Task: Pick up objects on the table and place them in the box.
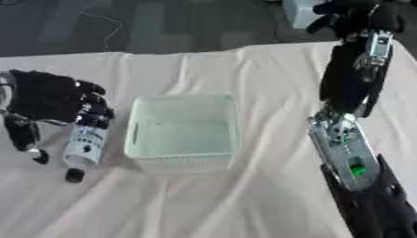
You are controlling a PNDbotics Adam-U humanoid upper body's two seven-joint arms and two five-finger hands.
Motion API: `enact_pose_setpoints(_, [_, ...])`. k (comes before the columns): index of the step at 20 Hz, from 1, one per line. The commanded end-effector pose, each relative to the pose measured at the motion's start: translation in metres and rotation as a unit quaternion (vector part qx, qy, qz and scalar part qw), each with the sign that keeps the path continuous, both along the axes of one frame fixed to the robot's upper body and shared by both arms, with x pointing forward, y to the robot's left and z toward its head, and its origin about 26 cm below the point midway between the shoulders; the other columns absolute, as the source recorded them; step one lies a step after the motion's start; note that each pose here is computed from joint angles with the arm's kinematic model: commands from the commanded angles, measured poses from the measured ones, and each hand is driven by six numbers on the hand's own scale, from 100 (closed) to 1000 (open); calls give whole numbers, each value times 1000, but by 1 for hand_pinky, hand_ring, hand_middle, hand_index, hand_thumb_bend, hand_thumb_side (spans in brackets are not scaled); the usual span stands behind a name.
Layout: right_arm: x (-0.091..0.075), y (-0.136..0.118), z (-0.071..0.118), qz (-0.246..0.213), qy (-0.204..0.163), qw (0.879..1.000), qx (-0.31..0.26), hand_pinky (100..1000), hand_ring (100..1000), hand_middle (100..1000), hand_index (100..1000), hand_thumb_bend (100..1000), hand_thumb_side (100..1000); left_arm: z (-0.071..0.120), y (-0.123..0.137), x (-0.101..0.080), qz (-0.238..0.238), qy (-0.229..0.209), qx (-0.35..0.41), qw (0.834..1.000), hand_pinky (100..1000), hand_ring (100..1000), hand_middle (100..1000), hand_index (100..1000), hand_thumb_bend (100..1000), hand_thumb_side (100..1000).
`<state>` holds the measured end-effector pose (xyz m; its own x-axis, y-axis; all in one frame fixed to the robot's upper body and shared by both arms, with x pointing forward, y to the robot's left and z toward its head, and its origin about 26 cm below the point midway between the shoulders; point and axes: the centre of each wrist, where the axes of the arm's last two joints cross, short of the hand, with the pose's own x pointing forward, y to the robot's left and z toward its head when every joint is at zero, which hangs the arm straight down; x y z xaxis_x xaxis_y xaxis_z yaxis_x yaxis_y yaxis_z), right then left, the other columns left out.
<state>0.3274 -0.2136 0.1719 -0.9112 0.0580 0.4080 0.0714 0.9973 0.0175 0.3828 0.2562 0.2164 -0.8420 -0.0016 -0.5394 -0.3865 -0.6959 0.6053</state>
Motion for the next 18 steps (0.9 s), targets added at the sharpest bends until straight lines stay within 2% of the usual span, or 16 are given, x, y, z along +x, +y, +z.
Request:
enact_pose_setpoints(1, [0,2,9,7,-16,1000,-2,381,537,591,631,100,1000,11,-2,0,-17,2,58,998,890,837,843,871,721,437])
enact_pose_setpoints(15, [1,-2,7,1,-12,1000,-6,379,536,592,632,100,1000,-14,27,1,29,27,99,994,873,830,845,870,742,450])
enact_pose_setpoints(16, [1,-2,7,1,-11,1000,-6,379,536,592,632,100,1000,-17,29,1,32,30,99,994,873,829,846,870,766,450])
enact_pose_setpoints(18, [1,-2,6,1,-9,1000,-6,379,536,593,632,100,1000,-23,32,1,35,37,100,994,873,829,847,870,735,449])
